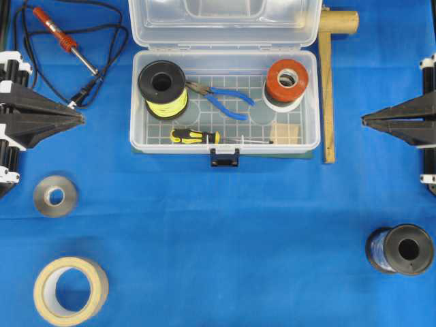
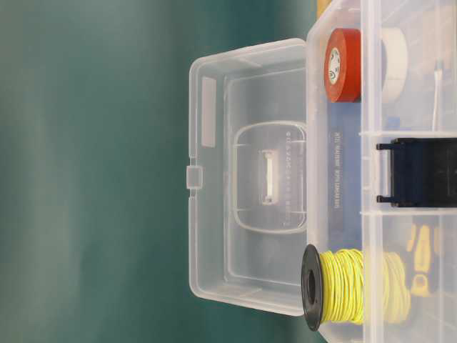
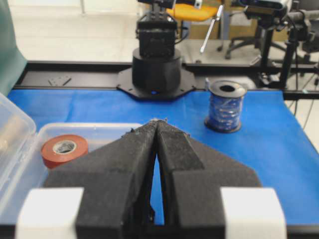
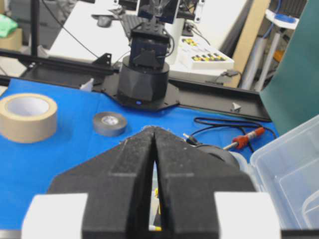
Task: Pick the nipper from the toolbox among several items.
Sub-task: 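Move the right gripper over the blue-handled pliers in the toolbox, then lower the right gripper and close it on the pliers' blue handles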
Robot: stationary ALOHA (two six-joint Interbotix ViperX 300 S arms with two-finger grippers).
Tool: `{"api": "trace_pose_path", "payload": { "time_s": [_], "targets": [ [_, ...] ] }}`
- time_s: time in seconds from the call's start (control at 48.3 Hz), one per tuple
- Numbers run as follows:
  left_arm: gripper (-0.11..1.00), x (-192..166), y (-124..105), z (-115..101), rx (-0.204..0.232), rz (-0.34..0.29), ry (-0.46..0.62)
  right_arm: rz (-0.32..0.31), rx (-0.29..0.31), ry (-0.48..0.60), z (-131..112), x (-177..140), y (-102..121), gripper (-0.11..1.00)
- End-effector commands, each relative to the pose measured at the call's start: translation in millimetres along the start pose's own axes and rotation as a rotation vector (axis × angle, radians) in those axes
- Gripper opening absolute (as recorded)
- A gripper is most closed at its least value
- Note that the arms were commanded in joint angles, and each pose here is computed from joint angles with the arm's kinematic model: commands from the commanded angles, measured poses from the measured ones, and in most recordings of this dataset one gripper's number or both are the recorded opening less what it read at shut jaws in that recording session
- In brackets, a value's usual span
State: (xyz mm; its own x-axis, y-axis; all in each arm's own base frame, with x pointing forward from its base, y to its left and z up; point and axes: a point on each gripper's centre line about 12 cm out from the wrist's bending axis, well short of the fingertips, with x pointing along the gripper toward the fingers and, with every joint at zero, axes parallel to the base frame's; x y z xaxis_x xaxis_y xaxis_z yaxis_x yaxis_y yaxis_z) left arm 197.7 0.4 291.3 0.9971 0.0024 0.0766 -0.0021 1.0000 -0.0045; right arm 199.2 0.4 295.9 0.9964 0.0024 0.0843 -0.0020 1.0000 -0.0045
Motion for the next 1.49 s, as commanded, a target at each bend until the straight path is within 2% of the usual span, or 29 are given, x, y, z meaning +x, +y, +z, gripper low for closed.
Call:
{"api": "trace_pose_path", "payload": {
  "time_s": [0.0,0.104,0.311,0.456,0.58,0.663,0.725,0.829,0.87,1.015,1.223,1.471],
  "targets": [
    [0.0,2.0,1.7,-0.1,-0.056,0.014,0.003,-0.016,-0.006,-0.024,10.0,3.7,-3.2,0.0],
    [0.0,1.8,1.6,-0.1,-0.049,0.014,0.005,-0.057,0.0,0.02,18.8,13.9,-12.1,0.0],
    [0.0,0.4,1.6,0.7,-0.038,0.013,0.005,-0.192,0.018,0.211,23.5,47.6,-47.4,0.0],
    [0.0,-0.1,1.9,1.4,-0.038,0.015,0.002,-0.243,0.037,0.36,10.9,81.2,-68.8,0.0],
    [0.0,-0.3,1.5,1.7,-0.035,0.012,0.0,-0.261,0.056,0.511,-12.2,110.8,-83.1,0.03],
    [0.0,-0.3,1.8,1.7,-0.033,0.014,0.0,-0.265,0.064,0.631,-32.6,133.9,-92.4,0.22],
    [0.0,-0.4,1.9,1.1,-0.036,0.015,0.002,-0.264,0.063,0.707,-45.3,147.4,-97.8,0.41],
    [0.0,-1.0,1.9,1.1,-0.036,0.015,0.0,-0.266,0.058,0.792,-69.2,167.4,-107.0,0.71],
    [0.0,-1.2,1.9,0.5,-0.036,0.015,0.002,-0.267,0.059,0.816,-79.4,173.9,-110.4,0.78],
    [0.0,-1.5,2.1,0.2,-0.033,0.015,0.002,-0.27,0.074,0.909,-122.6,192.3,-120.0,0.66],
    [0.0,-1.9,4.3,-1.7,-0.035,0.027,0.006,-0.266,0.088,0.98,-165.2,208.5,-125.5,0.68],
    [0.0,-2.5,7.3,-5.1,-0.036,0.043,0.015,-0.27,0.101,1.033,-202.2,214.5,-131.6,0.67]
  ]
}}
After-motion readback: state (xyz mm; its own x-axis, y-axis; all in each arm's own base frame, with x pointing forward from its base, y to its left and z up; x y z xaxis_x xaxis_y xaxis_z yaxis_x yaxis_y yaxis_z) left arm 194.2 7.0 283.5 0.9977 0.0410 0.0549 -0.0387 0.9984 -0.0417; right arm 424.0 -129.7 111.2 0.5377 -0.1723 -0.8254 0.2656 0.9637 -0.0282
